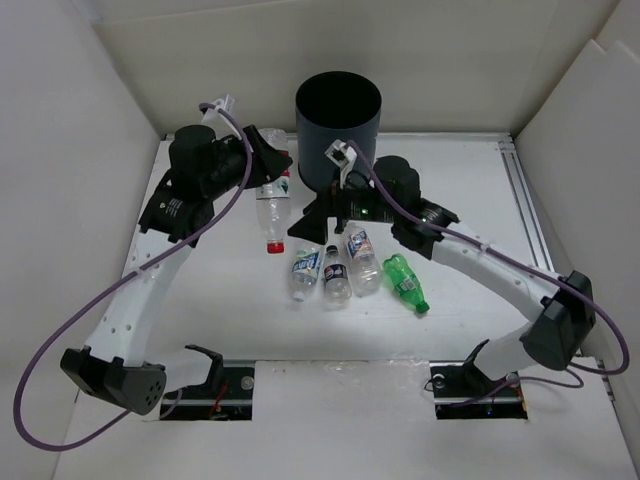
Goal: Put the plastic bottles in the bin
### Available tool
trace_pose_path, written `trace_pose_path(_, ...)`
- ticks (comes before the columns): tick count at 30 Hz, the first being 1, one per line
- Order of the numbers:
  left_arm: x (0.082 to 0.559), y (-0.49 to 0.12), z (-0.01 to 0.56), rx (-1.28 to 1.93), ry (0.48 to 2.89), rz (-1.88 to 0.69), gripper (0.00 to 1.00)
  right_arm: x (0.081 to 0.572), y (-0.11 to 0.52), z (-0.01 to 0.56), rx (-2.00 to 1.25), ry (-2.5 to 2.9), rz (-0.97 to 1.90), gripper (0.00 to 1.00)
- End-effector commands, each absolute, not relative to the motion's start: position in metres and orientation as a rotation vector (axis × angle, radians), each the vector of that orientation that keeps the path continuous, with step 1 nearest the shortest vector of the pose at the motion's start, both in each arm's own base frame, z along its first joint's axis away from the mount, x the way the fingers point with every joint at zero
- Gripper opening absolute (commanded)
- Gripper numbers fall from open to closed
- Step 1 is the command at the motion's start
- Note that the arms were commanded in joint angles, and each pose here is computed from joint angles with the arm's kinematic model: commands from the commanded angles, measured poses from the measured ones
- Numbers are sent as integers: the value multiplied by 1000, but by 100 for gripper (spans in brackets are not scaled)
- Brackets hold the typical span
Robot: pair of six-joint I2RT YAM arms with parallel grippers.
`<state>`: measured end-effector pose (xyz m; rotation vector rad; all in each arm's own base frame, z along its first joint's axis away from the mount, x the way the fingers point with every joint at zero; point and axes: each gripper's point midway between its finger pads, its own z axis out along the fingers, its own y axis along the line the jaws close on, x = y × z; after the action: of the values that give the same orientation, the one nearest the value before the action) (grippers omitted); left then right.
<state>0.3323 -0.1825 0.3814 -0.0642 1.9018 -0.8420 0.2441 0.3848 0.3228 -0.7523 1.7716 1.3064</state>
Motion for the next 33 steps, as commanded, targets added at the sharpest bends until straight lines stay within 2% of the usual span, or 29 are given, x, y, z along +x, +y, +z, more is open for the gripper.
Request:
trace_pose_path(1, 305, -208, 410, 137, 1836, -1027, 0, 214, 401, 414, -884, 1379, 1522, 100)
trace_pose_path(2, 304, -209, 413, 147, 1825, -1036, 0, 207, 400, 434, -882, 1292, 1571, 100)
trace_pose_path(9, 278, -223, 438, 201, 1720, -1225, 0, 243, 423, 409, -725, 1401, 1593, 100)
trace_pose_path(15, 274, -230, 447, 219, 1668, -1306, 0, 257, 445, 388, -682, 1444, 1649, 100)
trace_pose_path(18, 274, -232, 447, 219, 1657, -1330, 0, 260, 447, 394, -660, 1431, 1658, 76)
trace_pose_path(19, 279, -232, 445, 203, 1664, -1320, 2, 262, 448, 395, -660, 1429, 1658, 47)
trace_pose_path(21, 280, -231, 449, 205, 1649, -1304, 6, 267, 446, 399, -653, 1420, 1650, 26)
trace_pose_path(23, 286, -230, 449, 191, 1655, -1284, 29, 275, 445, 397, -633, 1439, 1636, 5)
trace_pose_path(24, 290, -229, 448, 174, 1662, -1274, 50, 281, 441, 403, -622, 1433, 1626, 2)
trace_pose_path(26, 305, -214, 455, 52, 1666, -1168, 100, 299, 437, 400, -585, 1457, 1575, 0)
trace_pose_path(33, 294, -131, 486, -391, 1518, -900, 100, 419, 384, 406, -372, 1541, 1348, 0)
